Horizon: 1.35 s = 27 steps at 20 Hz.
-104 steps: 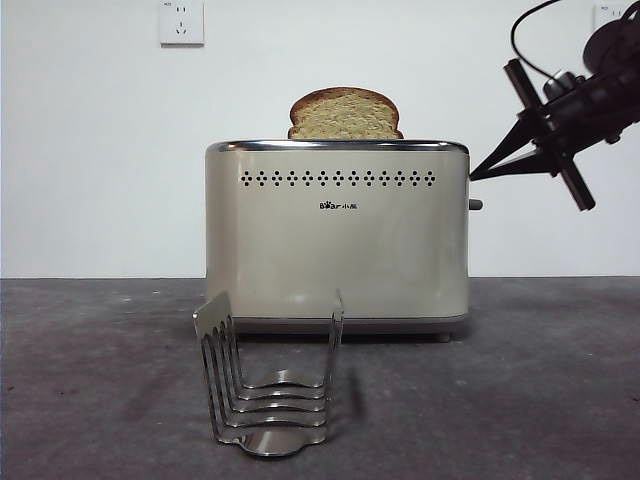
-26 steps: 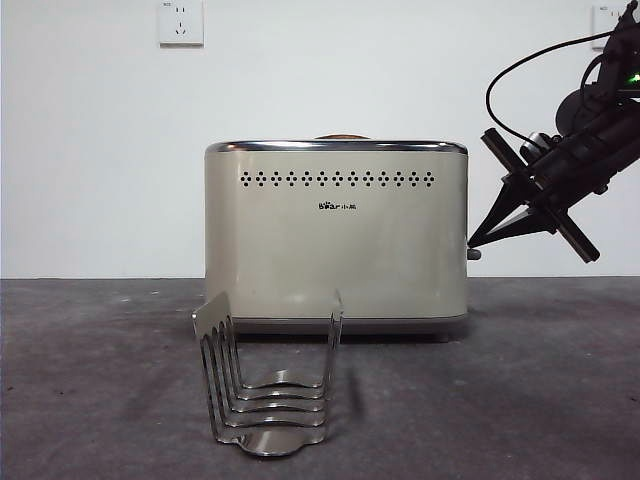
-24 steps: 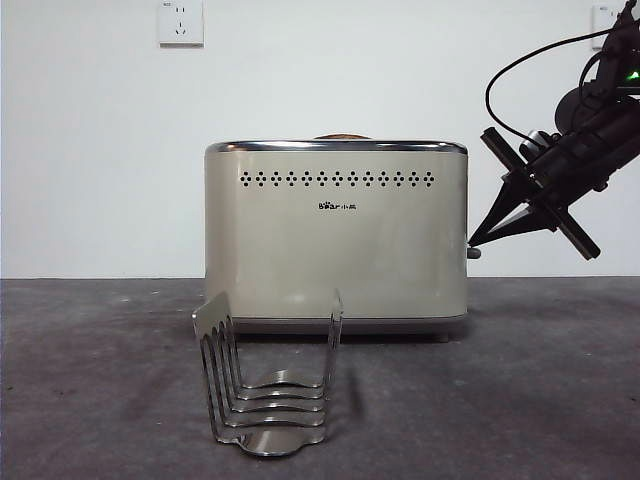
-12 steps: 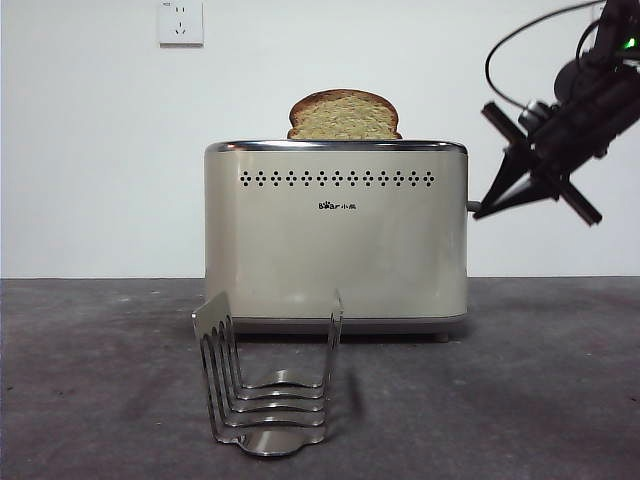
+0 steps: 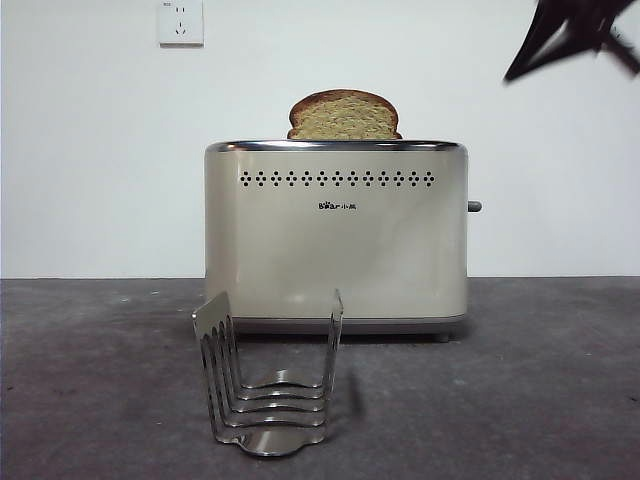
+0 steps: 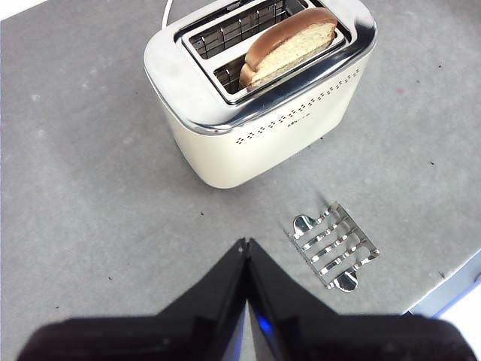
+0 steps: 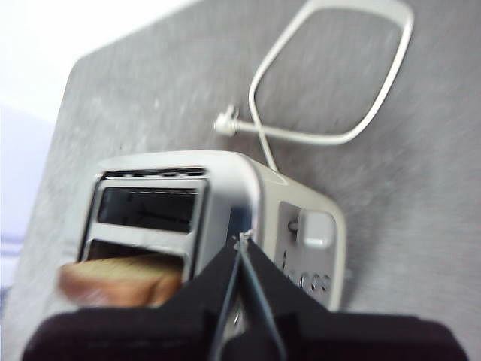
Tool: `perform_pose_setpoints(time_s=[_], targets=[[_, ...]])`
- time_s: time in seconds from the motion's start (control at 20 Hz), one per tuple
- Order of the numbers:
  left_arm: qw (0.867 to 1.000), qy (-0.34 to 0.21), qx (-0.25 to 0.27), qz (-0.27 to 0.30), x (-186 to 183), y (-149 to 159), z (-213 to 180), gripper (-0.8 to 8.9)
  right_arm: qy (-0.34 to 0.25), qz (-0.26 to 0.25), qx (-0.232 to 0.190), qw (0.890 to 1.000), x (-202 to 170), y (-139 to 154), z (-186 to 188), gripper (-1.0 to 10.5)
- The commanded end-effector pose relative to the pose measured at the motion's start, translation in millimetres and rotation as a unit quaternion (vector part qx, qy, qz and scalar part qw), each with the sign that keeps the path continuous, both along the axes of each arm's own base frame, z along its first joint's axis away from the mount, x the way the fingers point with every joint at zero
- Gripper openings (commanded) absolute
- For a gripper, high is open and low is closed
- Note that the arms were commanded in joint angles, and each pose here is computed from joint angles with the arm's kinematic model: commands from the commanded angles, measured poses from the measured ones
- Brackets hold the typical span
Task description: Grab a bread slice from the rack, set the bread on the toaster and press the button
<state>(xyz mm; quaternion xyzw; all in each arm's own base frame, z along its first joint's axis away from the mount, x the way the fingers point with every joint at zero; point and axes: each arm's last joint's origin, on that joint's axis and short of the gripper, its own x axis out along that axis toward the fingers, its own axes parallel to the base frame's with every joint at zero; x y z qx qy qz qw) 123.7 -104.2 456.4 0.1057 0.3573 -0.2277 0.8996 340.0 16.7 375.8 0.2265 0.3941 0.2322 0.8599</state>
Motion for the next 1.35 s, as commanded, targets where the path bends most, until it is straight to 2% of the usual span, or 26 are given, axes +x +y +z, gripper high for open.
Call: perform_pose_setpoints(time_s=[0.05, 0.25, 0.5, 0.7, 1.15, 1.35], targets=[[1.0, 0.0, 0.007, -0.003, 1, 0, -2, -0.05, -0.039, -0.018, -0.037, 0.998, -30, -2, 27, -0.1], [1.0, 0.0, 0.006, -0.003, 1, 0, -2, -0.04, -0.076, -0.059, -0.094, 0.991, -87, -5, 62, 0.0], [1.0, 0.0, 0.006, -0.003, 1, 0, -2, -0.04, -0.037, -0.078, -0.121, 0.989, -136, -7, 71, 0.0], [1.0, 0.0, 0.006, -0.003, 1, -1, -2, -0.04, 0.026, -0.083, -0.14, 0.986, -143, -8, 62, 0.0], [1.0, 0.001, 0.008, -0.003, 2, -1, -2, -0.04, 0.049, -0.145, -0.217, 0.964, -131, -14, 54, 0.0], [1.0, -0.02, 0.022, 0.007, 0, 9, 1, -0.03, 0.05, -0.166, -0.241, 0.955, -131, -16, 54, 0.0]])
